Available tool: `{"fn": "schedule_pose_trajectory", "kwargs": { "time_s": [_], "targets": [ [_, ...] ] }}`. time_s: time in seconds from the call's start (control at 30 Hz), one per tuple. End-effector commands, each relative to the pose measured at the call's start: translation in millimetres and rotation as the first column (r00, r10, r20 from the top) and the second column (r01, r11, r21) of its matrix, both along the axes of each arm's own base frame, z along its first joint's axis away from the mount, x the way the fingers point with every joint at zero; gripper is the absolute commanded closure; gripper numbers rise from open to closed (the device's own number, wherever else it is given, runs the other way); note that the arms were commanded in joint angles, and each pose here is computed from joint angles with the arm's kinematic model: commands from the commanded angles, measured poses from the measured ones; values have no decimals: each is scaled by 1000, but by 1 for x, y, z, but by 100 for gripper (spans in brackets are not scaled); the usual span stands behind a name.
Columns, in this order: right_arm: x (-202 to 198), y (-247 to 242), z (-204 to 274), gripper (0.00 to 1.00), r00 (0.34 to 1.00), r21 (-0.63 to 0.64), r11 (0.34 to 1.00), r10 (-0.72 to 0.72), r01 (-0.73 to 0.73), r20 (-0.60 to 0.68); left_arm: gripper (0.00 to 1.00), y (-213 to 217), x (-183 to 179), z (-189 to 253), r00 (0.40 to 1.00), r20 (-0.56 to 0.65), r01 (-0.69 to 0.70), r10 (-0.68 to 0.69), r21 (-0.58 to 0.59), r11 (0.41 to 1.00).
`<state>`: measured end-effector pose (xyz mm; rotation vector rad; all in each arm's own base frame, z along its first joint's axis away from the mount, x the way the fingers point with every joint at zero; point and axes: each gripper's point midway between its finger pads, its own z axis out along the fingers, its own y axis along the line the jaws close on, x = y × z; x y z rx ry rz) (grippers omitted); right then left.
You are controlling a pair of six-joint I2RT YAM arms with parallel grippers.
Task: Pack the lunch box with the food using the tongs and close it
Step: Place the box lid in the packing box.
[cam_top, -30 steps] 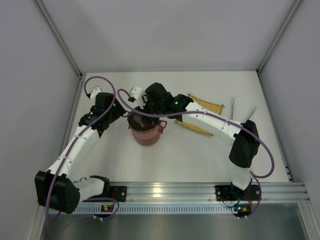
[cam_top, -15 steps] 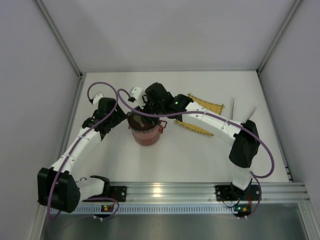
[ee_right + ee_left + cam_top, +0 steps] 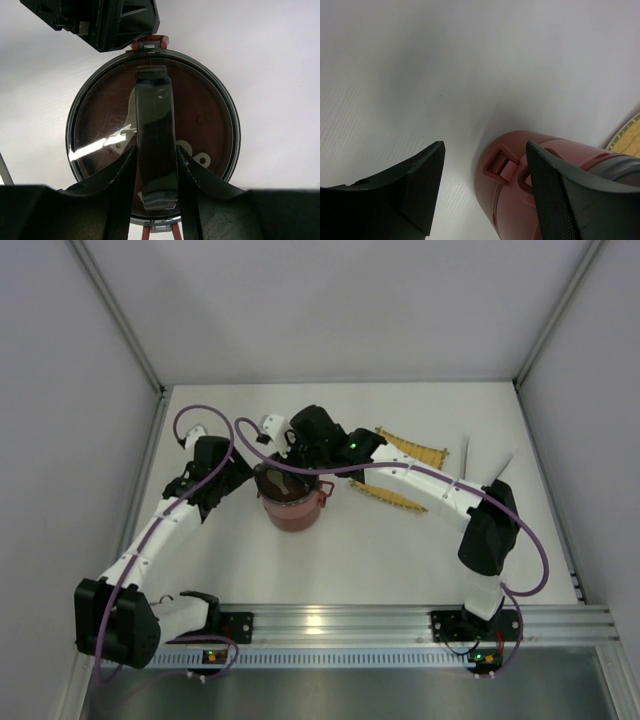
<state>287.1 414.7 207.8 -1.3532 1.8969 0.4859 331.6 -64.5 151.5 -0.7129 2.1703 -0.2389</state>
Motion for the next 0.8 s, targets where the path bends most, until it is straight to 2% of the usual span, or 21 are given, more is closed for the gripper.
{"fn": "schedule_pose_trajectory", "kwargs": {
  "time_s": [0.0,0.27,0.77],
  "targets": [
    [-23,-31,-60,66,992,-202,979,-5,-21,-127,29,-8,-3,13,999,36,37,-36,-35,999],
    [-22,-28,-49,68,994,-176,984,5,-24,-109,29,-5,-7,18,999,40,33,-33,-21,999],
    [-23,-24,-21,82,997,-116,991,59,-65,-57,29,-1,-14,32,998,46,37,-37,-9,999]
  ]
}}
